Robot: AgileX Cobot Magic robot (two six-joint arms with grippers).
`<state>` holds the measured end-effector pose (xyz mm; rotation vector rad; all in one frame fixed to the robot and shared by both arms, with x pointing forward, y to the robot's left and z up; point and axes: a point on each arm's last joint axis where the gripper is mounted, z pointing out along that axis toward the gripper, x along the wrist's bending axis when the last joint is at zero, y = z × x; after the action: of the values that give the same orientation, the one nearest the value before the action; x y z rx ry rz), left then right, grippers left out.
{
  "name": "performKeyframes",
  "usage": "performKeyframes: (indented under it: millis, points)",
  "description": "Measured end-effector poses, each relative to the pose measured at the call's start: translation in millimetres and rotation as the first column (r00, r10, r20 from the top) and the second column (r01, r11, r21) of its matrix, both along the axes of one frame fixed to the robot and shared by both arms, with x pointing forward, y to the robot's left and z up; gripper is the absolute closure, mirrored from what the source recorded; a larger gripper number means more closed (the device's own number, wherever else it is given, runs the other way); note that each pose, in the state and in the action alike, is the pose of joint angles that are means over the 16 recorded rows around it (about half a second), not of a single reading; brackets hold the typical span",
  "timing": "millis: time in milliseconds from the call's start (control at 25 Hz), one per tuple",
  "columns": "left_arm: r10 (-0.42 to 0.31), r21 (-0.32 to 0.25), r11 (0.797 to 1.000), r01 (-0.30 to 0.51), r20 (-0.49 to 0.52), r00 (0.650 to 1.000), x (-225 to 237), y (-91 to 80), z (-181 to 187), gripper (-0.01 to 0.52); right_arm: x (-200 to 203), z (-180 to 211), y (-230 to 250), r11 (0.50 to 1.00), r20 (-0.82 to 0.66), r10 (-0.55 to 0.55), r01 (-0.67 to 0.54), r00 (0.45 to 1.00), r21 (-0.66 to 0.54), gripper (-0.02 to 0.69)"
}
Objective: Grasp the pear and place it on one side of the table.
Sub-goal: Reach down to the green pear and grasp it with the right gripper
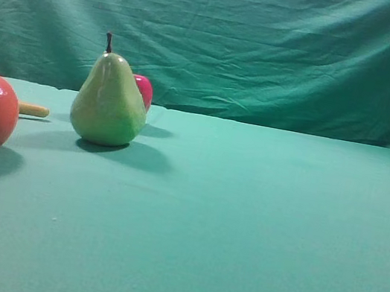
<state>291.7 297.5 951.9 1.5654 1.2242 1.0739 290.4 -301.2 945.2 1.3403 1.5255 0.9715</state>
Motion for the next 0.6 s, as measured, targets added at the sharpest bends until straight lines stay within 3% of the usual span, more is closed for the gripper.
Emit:
performKeyframes:
  millis: [600]
  points:
    - [0.0,0.0,1.0,0.0,0.0,1.0,0.0,0.0,0.0,0.514,0.1,0.2,-0.1,1.0,0.004,0.001,-0.001,1.0,-0.009,0.665]
